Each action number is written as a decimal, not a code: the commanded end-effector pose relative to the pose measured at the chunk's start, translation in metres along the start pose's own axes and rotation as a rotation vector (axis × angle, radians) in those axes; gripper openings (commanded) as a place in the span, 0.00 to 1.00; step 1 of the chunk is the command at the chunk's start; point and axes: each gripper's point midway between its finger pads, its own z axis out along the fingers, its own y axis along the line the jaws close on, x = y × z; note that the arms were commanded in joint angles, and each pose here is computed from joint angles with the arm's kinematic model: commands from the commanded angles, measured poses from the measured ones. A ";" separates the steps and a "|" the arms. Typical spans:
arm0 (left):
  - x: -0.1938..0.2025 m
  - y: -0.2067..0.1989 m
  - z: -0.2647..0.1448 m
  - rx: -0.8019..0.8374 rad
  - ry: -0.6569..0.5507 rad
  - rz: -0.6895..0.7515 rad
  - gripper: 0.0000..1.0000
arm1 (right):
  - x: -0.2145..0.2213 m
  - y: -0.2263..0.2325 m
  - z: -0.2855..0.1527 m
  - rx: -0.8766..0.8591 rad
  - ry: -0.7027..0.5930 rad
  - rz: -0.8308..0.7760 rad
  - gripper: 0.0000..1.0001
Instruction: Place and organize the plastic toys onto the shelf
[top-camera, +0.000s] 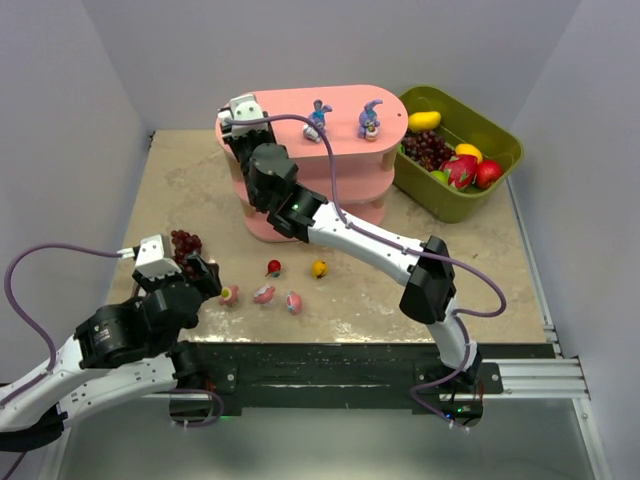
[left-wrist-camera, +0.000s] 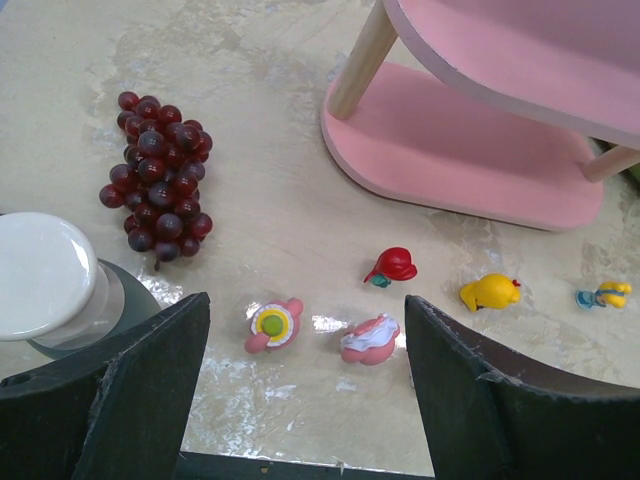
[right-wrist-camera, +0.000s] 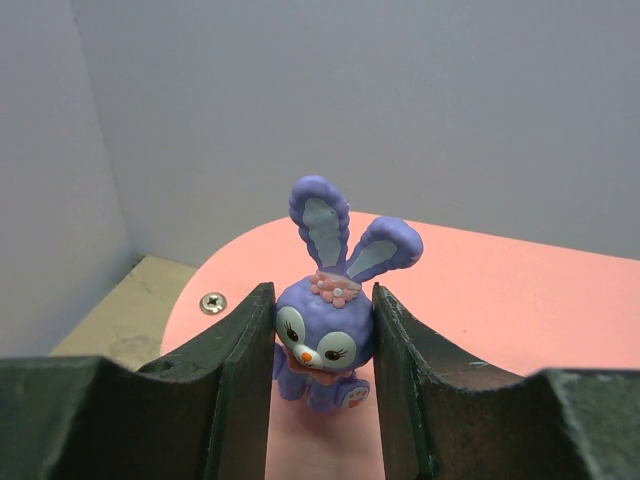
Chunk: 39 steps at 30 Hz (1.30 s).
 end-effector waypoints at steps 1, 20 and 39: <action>-0.007 -0.003 0.001 0.004 -0.034 -0.028 0.83 | -0.013 -0.006 0.005 0.021 -0.021 0.023 0.15; -0.009 -0.002 0.001 0.007 -0.040 -0.032 0.83 | 0.000 -0.006 0.003 0.032 -0.002 0.022 0.67; -0.009 -0.002 0.000 0.011 -0.043 -0.038 0.83 | -0.023 -0.012 -0.005 0.005 -0.020 0.122 0.88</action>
